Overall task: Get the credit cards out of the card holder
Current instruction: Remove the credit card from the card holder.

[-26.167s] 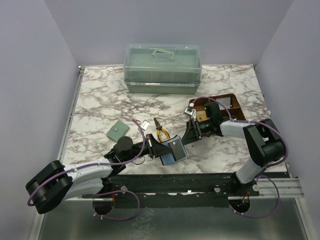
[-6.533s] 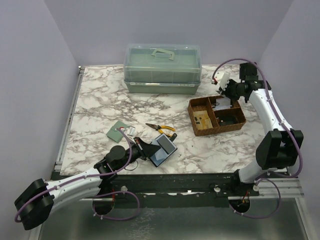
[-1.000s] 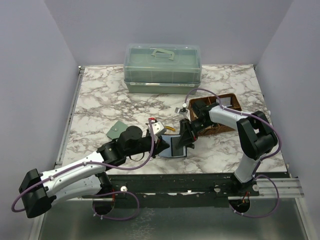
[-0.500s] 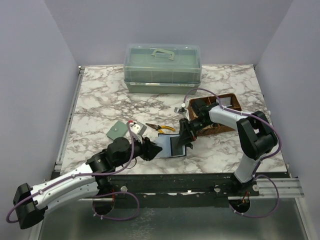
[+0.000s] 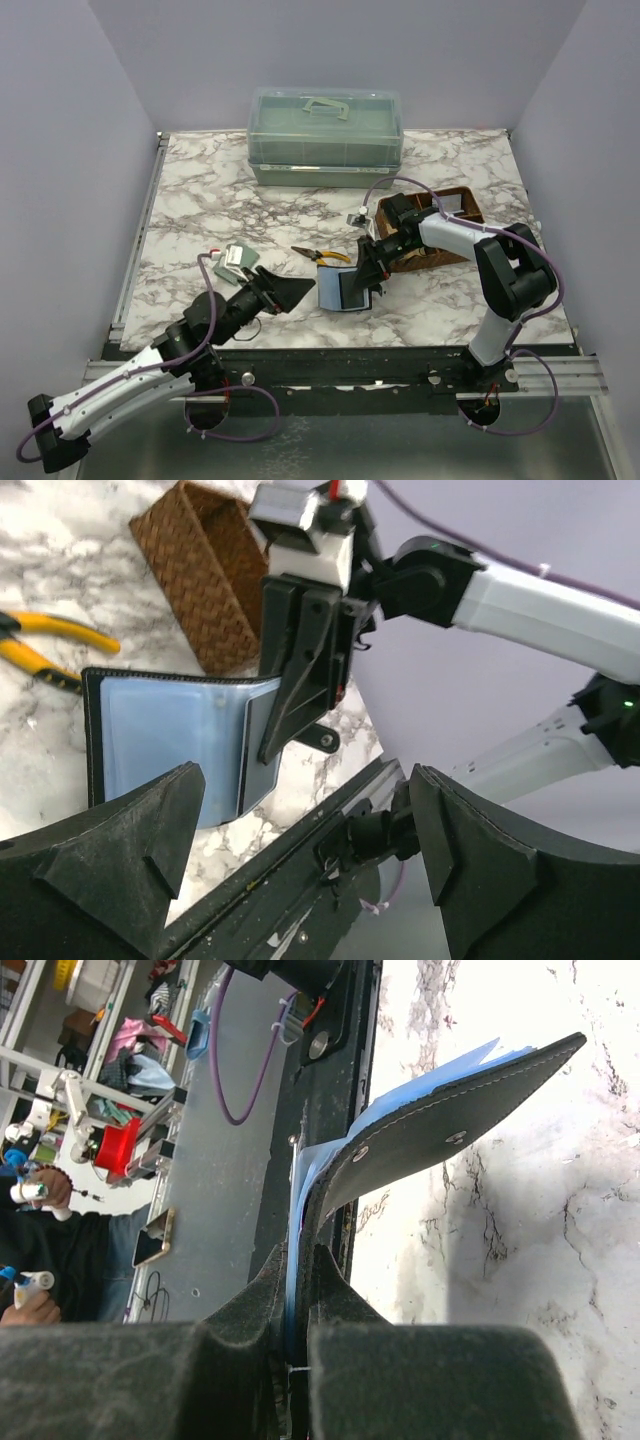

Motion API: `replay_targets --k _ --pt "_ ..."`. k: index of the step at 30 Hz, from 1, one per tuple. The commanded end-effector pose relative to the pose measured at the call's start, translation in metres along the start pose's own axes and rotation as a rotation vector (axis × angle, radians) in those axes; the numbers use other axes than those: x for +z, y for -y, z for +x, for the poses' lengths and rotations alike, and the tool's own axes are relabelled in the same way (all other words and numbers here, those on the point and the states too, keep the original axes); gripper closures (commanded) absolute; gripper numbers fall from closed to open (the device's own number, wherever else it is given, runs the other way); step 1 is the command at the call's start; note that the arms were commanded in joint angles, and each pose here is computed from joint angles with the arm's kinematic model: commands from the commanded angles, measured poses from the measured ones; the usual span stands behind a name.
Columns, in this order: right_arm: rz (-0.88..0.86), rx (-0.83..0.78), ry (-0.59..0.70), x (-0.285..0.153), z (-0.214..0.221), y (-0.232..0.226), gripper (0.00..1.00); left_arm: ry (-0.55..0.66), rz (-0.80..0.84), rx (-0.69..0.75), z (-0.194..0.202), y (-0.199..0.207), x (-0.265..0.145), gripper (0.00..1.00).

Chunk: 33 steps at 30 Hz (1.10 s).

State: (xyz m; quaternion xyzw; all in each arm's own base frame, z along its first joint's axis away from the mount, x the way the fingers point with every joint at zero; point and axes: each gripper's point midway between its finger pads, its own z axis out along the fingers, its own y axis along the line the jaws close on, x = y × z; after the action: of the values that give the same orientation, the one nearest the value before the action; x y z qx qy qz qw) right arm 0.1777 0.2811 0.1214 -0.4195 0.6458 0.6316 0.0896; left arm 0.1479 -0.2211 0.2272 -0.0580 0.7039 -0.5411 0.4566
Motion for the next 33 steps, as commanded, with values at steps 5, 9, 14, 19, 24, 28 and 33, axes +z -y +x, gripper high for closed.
replay_targets --k 5,9,14,19,24,28,33 --pt "0.005 -0.006 0.009 -0.002 -0.004 0.001 1.00 -0.142 0.093 -0.025 0.041 0.009 0.034 0.15" --pt "0.002 0.002 0.008 -0.002 -0.003 0.002 1.00 -0.198 0.110 0.033 0.055 0.009 0.051 0.24" --pt "-0.002 0.002 0.007 -0.002 -0.003 0.001 1.00 -0.230 0.121 0.048 0.066 0.005 0.062 0.38" --pt "-0.008 0.003 0.009 -0.002 -0.004 0.000 1.00 -0.234 0.108 0.071 0.069 0.000 0.067 0.45" --pt "-0.026 -0.002 0.017 -0.002 -0.005 -0.004 1.00 -0.243 0.081 0.098 0.072 -0.011 0.071 0.58" --pt "-0.037 -0.008 0.022 -0.002 -0.007 -0.007 1.00 -0.254 0.062 0.128 0.076 -0.018 0.074 0.63" --pt "-0.046 -0.014 0.027 -0.002 -0.008 -0.009 1.00 -0.264 0.037 0.180 0.078 -0.027 0.078 0.62"
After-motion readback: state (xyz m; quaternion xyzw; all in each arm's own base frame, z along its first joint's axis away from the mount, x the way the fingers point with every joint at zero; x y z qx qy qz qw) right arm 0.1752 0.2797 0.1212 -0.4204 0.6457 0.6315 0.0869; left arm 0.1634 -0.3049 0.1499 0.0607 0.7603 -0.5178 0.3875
